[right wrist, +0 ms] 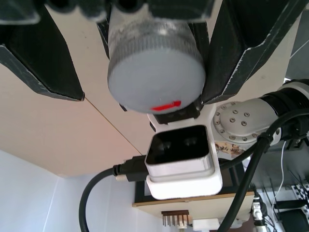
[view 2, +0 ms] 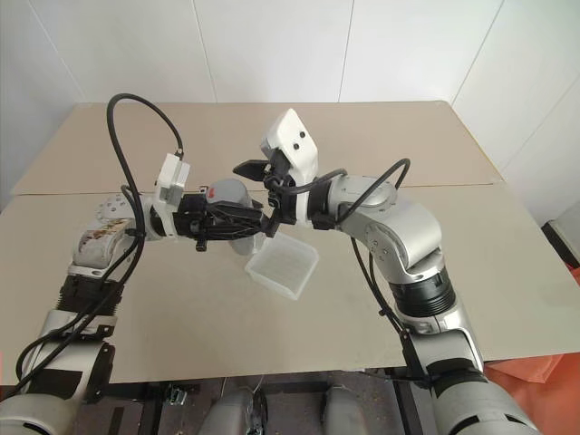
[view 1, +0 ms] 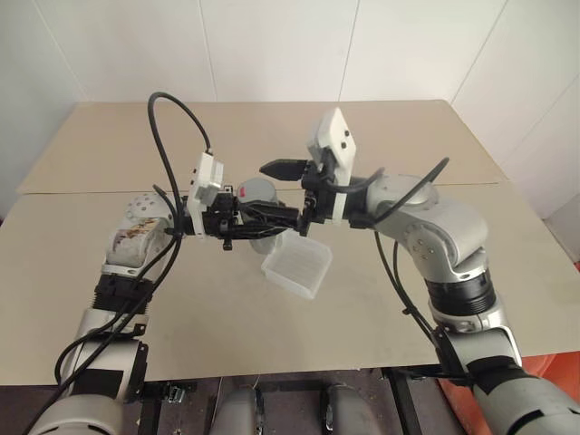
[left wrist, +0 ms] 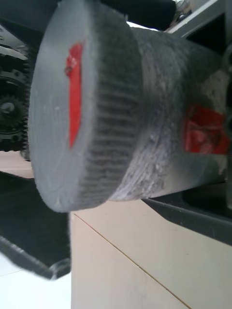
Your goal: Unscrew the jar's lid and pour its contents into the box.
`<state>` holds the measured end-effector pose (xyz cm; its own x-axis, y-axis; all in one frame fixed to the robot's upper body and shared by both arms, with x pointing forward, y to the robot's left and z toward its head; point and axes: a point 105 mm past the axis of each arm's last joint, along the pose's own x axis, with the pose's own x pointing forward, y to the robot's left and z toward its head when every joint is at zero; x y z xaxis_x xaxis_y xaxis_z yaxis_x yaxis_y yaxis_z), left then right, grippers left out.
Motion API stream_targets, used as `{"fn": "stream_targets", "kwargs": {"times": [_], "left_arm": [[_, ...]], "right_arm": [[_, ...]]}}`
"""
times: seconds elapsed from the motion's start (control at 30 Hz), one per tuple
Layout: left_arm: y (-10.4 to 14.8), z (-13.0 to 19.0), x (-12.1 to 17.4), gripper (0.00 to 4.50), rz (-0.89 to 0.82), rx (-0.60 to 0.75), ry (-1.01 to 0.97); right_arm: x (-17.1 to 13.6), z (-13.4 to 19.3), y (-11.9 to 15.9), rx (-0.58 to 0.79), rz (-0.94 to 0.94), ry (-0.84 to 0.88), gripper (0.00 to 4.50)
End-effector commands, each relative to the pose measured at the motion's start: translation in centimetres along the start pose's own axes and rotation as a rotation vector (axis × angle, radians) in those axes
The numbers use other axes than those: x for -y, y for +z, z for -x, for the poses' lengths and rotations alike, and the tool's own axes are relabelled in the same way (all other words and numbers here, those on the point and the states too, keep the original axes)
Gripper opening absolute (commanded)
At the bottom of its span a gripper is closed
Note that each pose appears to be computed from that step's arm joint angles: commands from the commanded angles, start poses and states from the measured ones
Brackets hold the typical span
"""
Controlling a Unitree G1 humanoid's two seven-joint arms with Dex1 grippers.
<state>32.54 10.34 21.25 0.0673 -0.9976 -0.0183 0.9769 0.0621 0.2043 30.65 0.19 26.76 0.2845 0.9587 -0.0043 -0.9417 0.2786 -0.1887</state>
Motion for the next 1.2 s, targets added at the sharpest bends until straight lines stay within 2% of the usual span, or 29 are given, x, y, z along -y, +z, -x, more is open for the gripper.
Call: {"fn": "stream_targets", "kwargs": {"times": [0.03,0.13,0.23,0.27,0.37,0.57,0.63,0.8,0.87,0.9,1.0,1.2], "left_arm": [[1.1,-0.2,-0.1,1.95,-0.065,0.013,-0.014],[1.2,-0.1,0.0,1.95,-0.069,0.013,-0.015],[1.5,-0.1,0.0,1.95,-0.077,0.017,-0.018],[1.6,-0.1,0.0,1.95,-0.082,0.018,-0.022],[2.1,0.0,0.3,1.95,-0.091,0.021,-0.059],[3.6,-0.1,2.3,1.95,-0.077,0.044,-0.238],[3.8,-0.1,3.0,1.95,-0.056,0.051,-0.295],[3.2,-0.3,3.4,1.95,-0.060,0.020,-0.311],[3.2,-0.2,3.2,1.95,-0.059,0.029,-0.285],[3.1,-0.1,3.1,1.95,-0.058,0.031,-0.274],[2.8,0.4,2.7,1.95,-0.060,0.022,-0.228],[2.3,1.2,1.4,1.95,-0.056,0.031,-0.118]], "right_arm": [[-0.1,0.0,1.4,0.033,0.008,0.030,4.50],[0.1,-0.2,1.0,0.021,-0.007,0.043,3.89],[0.0,-0.2,0.6,0.014,-0.030,0.075,2.91],[0.1,-0.3,0.5,0.014,-0.033,0.079,2.75],[-0.2,-0.1,0.8,0.070,-0.015,0.197,2.75],[-0.9,1.0,1.2,0.120,0.103,0.689,2.75],[-0.6,0.7,1.4,0.112,0.116,0.761,2.75],[0.4,-0.9,1.0,0.081,0.153,0.745,2.75],[1.0,-1.0,0.9,0.088,0.143,0.709,3.47],[1.1,-0.7,0.9,0.097,0.144,0.702,3.62],[1.8,0.7,1.3,0.141,0.169,0.617,4.46],[1.6,3.5,1.2,0.154,0.190,0.380,4.46]]}}
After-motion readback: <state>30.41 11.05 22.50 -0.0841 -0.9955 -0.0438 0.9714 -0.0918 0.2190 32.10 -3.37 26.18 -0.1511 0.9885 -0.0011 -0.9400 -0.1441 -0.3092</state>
